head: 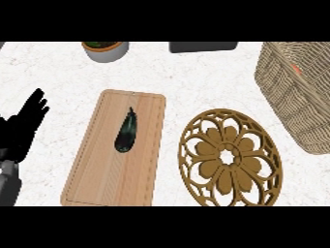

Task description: Pick the squash from the placemat and place it in the basket

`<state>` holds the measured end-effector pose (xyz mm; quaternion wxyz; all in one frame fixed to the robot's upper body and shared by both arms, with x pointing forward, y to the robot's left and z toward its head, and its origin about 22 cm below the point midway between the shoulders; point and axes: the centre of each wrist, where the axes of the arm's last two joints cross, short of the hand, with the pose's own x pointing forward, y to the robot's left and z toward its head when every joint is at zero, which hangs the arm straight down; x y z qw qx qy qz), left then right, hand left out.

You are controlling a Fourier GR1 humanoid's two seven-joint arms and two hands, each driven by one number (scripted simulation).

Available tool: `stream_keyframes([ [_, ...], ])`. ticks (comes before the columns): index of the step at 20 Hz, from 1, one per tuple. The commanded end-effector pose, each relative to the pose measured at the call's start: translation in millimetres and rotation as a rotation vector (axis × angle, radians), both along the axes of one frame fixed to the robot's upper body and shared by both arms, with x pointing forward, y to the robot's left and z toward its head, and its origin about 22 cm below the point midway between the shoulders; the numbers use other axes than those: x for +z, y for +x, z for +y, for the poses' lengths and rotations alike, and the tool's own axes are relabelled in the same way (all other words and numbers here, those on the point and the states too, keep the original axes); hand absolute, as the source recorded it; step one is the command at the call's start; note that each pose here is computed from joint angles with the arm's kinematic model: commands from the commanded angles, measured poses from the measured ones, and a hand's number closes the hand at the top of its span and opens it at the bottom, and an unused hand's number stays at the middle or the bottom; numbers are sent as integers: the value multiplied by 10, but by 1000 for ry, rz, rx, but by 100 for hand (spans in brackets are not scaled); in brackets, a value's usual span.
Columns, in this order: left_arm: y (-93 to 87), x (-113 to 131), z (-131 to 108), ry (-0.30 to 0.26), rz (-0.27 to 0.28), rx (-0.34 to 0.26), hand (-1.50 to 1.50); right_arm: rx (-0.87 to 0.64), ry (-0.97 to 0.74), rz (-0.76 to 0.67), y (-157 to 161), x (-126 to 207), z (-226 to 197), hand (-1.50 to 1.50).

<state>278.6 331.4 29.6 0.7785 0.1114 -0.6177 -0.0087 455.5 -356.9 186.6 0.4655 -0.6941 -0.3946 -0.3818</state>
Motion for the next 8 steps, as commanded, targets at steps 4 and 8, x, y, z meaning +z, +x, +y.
stream_keyframes([
  [4, -114, -26, 159, 5, 34, 55, 0, 71, 104, -11, 25, -508, 381, -150],
  [8, -198, -111, 186, 0, 37, 89, 0, 133, 107, -4, 33, -596, 544, -150],
])
